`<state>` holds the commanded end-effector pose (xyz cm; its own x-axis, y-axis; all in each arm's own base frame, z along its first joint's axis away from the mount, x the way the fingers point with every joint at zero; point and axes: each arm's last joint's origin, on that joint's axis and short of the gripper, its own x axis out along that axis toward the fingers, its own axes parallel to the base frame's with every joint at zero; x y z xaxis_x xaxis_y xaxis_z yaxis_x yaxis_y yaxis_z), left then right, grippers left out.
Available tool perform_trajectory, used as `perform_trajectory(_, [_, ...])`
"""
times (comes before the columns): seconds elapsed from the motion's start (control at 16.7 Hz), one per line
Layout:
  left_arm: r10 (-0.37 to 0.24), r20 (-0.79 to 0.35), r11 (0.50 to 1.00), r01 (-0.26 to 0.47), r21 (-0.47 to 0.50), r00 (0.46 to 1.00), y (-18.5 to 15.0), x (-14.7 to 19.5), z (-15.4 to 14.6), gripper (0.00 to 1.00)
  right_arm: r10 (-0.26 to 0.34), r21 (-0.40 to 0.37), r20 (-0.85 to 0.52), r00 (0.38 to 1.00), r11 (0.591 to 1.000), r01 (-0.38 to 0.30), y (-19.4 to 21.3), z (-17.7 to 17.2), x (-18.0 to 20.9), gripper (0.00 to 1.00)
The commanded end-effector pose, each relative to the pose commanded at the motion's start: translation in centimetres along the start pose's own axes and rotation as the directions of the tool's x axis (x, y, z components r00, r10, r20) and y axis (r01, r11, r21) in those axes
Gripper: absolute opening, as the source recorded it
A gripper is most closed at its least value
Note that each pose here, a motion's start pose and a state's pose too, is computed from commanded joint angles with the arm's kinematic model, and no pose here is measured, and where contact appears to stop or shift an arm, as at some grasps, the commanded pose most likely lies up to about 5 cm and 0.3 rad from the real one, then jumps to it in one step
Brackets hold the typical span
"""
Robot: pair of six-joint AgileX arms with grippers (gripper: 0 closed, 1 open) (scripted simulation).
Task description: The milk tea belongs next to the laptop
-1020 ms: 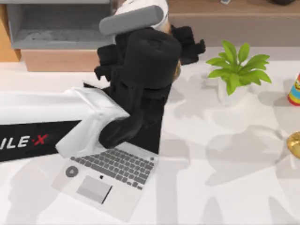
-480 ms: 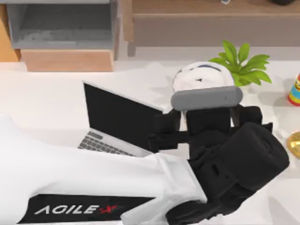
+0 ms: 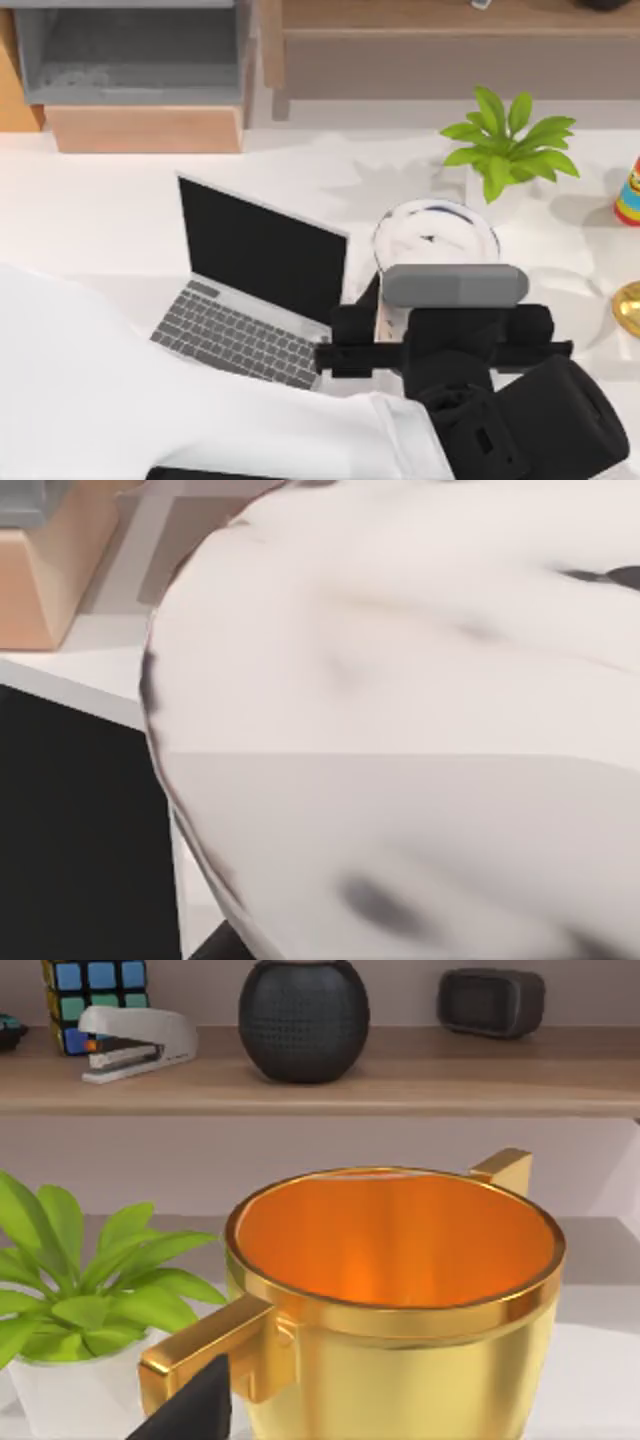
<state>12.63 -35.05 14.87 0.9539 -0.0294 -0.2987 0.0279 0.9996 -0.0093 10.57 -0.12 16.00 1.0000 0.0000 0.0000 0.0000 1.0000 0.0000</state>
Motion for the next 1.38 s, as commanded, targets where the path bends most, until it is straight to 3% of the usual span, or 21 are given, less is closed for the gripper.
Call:
perform_trajectory(0.3, [-0.002,0.001,1.000,0.002,-0.001,1.000,-0.1,-0.1,0.2,0.00,0.000,0.000,0.000,1.000,1.000,0.000,0.0,0.0,0.0,1.00])
perform_trajectory(0.9, [-0.111,-0.018,0.991,0.112,0.077,0.994,-0.6,-4.2,1.0,0.00,0.000,0.000,0.000,1.000,1.000,0.000,0.0,0.0,0.0,1.00])
perform_trajectory(1.38, [-0.165,-0.037,0.980,0.168,0.110,0.986,-0.2,-5.7,1.4,0.00,0.000,0.000,0.000,1.000,1.000,0.000,0.0,0.0,0.0,1.00])
